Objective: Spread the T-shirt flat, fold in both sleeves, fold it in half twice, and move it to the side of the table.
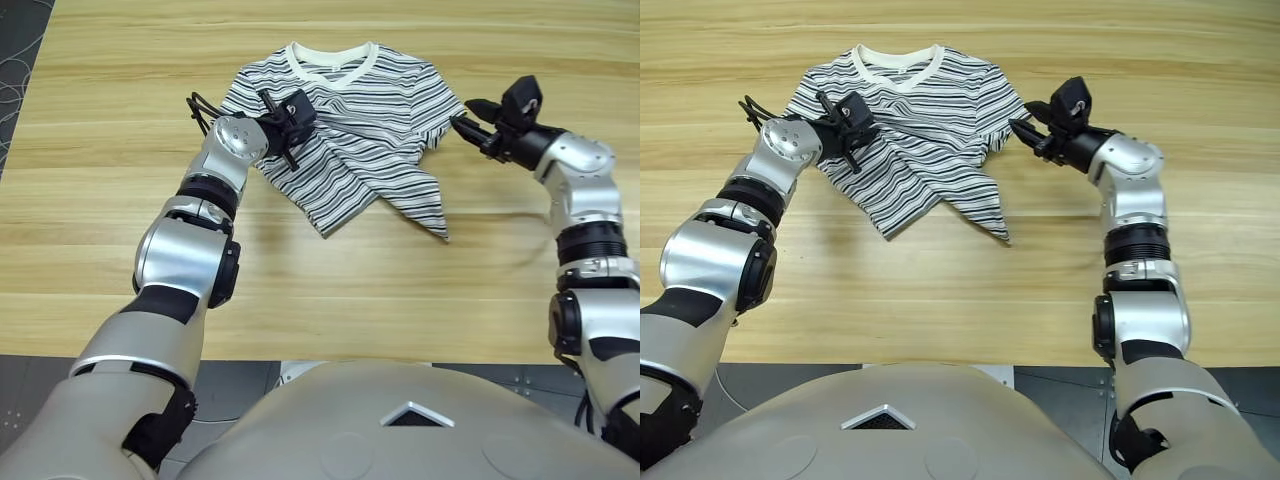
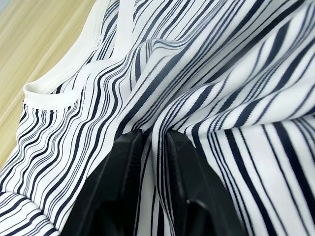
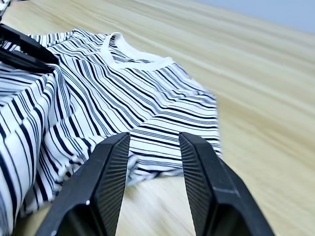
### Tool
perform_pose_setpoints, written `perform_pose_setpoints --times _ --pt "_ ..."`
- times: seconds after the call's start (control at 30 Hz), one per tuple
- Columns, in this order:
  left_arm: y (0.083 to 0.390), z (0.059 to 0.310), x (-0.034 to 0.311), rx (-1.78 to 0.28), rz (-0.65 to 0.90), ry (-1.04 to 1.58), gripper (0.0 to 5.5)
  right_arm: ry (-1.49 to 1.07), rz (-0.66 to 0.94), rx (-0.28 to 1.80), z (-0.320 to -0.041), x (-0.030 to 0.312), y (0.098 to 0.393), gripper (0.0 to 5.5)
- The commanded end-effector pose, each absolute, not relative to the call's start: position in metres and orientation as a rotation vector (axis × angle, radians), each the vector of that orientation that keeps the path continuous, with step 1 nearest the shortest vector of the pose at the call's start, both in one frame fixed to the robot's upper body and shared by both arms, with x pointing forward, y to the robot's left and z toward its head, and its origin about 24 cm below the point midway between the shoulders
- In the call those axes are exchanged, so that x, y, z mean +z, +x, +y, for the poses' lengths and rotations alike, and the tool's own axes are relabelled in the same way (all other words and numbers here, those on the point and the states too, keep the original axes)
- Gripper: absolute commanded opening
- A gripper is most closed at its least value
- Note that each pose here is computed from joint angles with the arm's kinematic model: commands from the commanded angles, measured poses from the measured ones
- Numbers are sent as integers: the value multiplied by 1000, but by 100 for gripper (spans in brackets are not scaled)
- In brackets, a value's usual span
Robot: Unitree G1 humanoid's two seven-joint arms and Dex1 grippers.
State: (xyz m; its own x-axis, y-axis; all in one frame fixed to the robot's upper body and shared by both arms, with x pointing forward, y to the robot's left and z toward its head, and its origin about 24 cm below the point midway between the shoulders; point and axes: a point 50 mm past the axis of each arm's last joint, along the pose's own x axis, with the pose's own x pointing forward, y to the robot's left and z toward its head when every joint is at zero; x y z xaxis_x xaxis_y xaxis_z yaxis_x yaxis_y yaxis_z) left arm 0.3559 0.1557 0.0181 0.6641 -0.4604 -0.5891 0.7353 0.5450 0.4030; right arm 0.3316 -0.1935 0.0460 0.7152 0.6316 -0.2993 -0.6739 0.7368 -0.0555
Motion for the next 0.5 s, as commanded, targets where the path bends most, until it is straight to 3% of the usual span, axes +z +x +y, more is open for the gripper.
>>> perform_pose_setpoints --times 0.03,0.37,0.5 --pt "357 157 20 -748 455 704 93 -184 380 744 -168 39 341 183" --pt "369 146 47 -784 313 598 93 -367 582 717 -172 4 336 183" --pt "374 142 66 -813 209 525 93 -556 595 570 -181 2 345 183"
